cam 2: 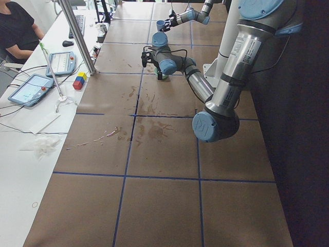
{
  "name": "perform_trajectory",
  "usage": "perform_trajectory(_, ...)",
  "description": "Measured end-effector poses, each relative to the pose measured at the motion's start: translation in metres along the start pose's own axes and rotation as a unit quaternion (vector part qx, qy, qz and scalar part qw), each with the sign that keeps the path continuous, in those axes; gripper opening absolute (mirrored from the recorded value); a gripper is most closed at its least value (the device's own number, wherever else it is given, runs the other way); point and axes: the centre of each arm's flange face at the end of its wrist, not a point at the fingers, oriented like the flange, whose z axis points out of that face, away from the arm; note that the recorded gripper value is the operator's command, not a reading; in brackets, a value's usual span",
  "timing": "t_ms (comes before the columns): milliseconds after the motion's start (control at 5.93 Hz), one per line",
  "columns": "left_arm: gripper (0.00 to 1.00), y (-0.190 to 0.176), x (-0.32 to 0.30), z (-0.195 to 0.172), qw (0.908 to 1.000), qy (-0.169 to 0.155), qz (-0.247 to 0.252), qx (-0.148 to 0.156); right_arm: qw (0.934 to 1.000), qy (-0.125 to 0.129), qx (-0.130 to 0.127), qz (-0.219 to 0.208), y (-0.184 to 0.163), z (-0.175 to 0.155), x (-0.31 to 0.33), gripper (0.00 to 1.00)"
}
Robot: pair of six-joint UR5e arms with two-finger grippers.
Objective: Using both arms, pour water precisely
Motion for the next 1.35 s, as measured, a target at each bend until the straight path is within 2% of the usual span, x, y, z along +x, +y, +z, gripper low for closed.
perform_trajectory(337, 1.00, 0.002, -0.003, -0.002, 1.0000, 0.000, -0.001, 0.000, 0.9992, 0.005, 0.011, -0.039, -0.013, 0.002, -0.001, 0.17)
perform_trajectory(674, 1.00, 0.003, -0.013, 0.000, 1.0000, -0.006, -0.005, -0.001, 0.9981, -0.019, 0.023, -0.054, -0.041, -0.010, -0.030, 0.14)
perform_trajectory(1011, 1.00, 0.004, -0.017, 0.001, 0.9999, -0.009, -0.007, -0.003, 0.9971, -0.049, 0.036, -0.046, -0.069, -0.015, -0.087, 0.15)
perform_trajectory(1348, 1.00, 0.006, -0.025, 0.001, 0.9999, -0.013, -0.009, -0.004, 0.9962, -0.067, 0.031, -0.046, -0.094, -0.027, -0.163, 0.15)
